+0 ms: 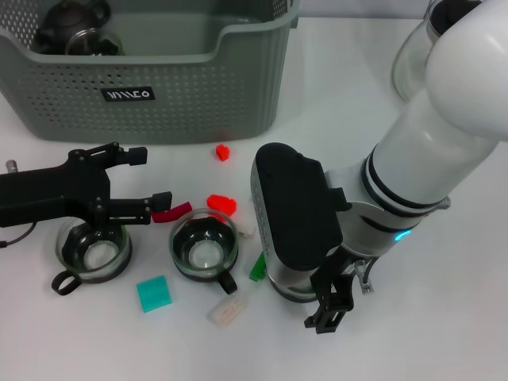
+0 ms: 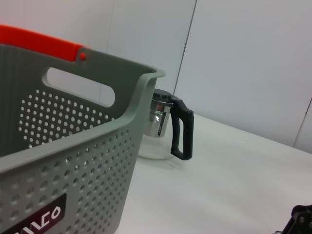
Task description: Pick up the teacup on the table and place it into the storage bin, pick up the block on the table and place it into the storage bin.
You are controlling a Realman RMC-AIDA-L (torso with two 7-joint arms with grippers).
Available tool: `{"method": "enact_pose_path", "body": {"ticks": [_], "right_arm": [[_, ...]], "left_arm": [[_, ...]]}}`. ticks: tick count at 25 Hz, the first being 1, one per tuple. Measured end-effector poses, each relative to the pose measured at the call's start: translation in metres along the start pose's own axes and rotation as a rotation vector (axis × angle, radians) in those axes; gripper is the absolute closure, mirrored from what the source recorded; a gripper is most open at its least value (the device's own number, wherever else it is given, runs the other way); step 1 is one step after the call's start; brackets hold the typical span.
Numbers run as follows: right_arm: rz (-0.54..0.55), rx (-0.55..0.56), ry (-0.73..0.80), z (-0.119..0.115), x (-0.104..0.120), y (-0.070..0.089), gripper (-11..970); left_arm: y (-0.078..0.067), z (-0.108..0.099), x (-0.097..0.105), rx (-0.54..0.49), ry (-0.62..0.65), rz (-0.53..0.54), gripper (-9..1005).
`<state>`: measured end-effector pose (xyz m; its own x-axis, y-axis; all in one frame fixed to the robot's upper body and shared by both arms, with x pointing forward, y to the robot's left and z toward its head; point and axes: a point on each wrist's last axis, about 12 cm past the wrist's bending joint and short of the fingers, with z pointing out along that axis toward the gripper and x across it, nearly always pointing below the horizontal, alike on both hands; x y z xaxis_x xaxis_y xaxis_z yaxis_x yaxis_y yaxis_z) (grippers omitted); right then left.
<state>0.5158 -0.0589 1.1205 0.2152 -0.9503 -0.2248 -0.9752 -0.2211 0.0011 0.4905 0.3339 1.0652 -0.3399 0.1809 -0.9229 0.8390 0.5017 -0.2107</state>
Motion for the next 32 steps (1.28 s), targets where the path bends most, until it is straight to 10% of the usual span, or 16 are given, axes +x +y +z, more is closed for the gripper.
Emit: {"method": "enact_pose_path", "body": {"ticks": [11,32], "right_arm": [[0.016,-0.01,0.009,0.0008,0.0015,0.0007,40],[0.04,-0.023,0.006,-0.0043,0.0006,0.0028,827]], "left_arm": [[0.0014,0.0002,-0.0007,-0.006,0.003,0.003,84],[0.0015,-0.0006,0.0003,-0.011,0.005,0.001,85]]}}
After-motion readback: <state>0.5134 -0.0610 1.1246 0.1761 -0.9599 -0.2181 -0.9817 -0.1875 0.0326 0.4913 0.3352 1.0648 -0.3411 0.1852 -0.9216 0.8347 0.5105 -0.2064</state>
